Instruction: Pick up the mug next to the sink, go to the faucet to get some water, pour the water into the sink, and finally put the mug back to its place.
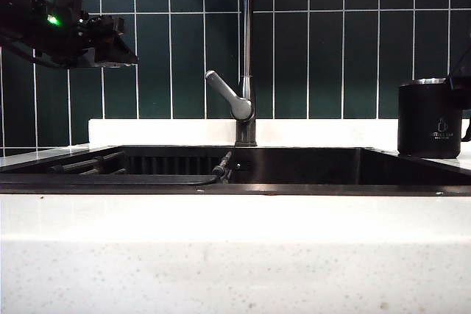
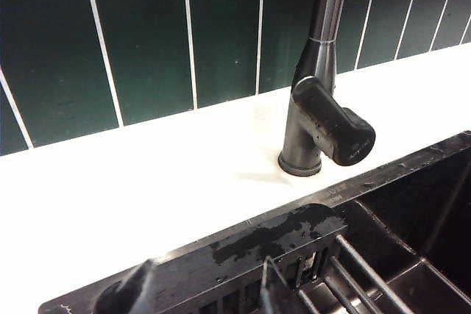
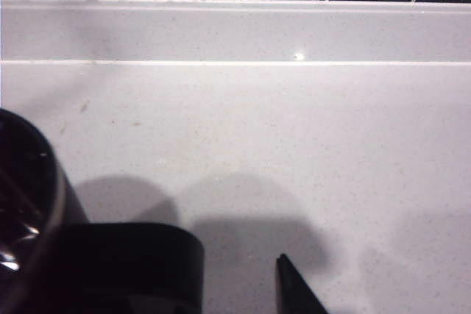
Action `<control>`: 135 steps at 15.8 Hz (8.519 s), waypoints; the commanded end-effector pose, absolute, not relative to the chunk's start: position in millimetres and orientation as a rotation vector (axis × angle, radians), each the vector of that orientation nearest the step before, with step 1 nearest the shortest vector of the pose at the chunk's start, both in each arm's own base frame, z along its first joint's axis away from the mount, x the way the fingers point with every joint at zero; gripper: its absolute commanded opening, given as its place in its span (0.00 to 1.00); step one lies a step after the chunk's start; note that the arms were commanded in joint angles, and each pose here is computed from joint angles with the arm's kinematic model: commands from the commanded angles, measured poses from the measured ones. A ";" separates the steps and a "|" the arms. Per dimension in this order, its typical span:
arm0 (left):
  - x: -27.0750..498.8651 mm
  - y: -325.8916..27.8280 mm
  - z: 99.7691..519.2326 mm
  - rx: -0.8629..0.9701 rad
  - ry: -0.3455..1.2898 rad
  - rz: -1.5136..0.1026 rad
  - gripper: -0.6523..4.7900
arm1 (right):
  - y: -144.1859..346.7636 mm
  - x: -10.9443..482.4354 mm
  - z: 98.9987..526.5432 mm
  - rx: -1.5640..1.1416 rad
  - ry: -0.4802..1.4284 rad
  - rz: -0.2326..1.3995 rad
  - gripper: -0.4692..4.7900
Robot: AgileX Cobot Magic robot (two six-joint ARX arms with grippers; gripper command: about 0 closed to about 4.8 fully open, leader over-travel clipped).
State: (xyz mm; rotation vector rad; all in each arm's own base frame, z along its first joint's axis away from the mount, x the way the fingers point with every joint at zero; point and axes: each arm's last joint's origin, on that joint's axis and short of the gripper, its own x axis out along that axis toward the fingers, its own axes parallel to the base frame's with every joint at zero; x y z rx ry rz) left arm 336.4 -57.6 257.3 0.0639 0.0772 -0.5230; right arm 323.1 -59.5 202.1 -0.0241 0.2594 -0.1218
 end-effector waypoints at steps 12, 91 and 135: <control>336.6 -58.1 259.8 0.058 0.071 -0.531 0.45 | -61.4 329.0 212.5 -0.026 0.202 -0.111 0.18; 483.3 -127.2 250.8 0.106 -0.009 -1.127 0.61 | 122.7 364.0 346.0 -0.005 0.078 0.571 0.18; 400.8 -101.7 379.9 0.214 0.128 -0.710 0.61 | 85.7 359.2 340.0 -0.826 0.144 0.391 0.09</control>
